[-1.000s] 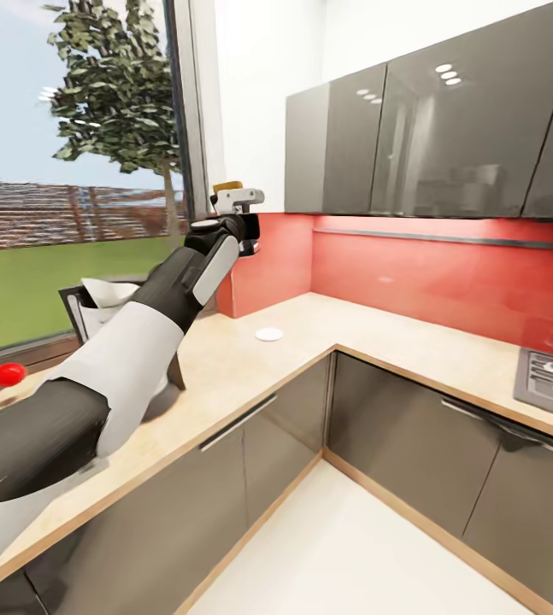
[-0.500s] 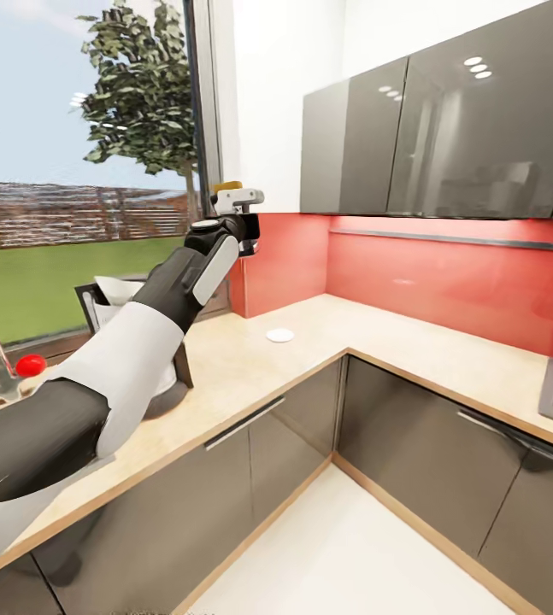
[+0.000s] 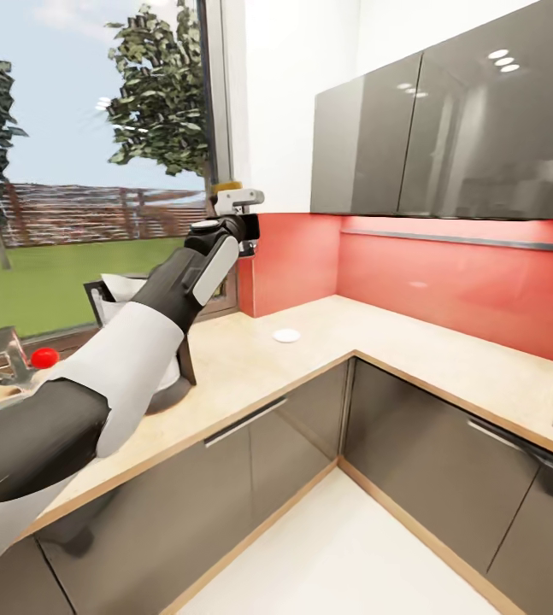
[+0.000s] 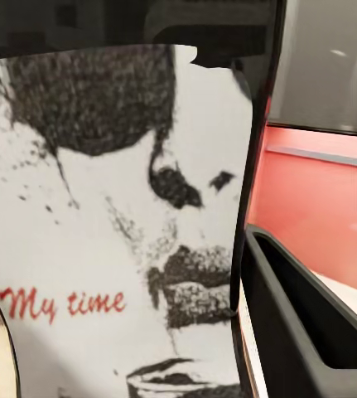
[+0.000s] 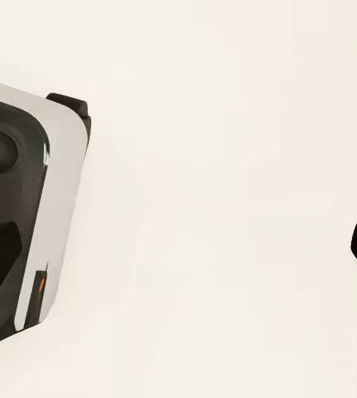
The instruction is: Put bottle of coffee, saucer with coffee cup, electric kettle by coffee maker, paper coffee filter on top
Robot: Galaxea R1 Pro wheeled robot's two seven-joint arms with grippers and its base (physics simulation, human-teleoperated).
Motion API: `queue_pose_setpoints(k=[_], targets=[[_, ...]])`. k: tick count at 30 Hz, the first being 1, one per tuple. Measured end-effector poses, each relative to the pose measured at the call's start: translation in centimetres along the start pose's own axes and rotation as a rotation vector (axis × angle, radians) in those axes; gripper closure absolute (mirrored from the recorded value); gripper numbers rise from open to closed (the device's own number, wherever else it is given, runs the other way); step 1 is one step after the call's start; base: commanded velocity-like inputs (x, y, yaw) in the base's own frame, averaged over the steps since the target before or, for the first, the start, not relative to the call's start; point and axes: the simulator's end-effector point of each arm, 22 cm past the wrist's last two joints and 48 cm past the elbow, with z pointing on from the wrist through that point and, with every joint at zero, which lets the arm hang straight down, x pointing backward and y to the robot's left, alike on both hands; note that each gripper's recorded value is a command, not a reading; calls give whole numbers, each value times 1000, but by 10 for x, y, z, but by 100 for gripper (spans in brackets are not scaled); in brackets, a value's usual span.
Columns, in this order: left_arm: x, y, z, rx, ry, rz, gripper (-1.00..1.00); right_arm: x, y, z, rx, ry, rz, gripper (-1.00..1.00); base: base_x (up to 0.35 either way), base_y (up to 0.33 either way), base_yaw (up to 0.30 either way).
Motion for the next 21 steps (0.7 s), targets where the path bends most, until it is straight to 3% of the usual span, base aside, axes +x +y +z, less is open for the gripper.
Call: queue_pose_setpoints(k=[6,9,21], targets=[[0,0,0,0,1,0,100,0,0,0,1,0,2,-100,0,-303,1],[1,0,0,0,3,-1,100,0,0,0,1,0,3,-100,0,-44,58],[21,5,4,-12,38,2,100,0,-1,0,4,0,2,-100,0,-3,254]])
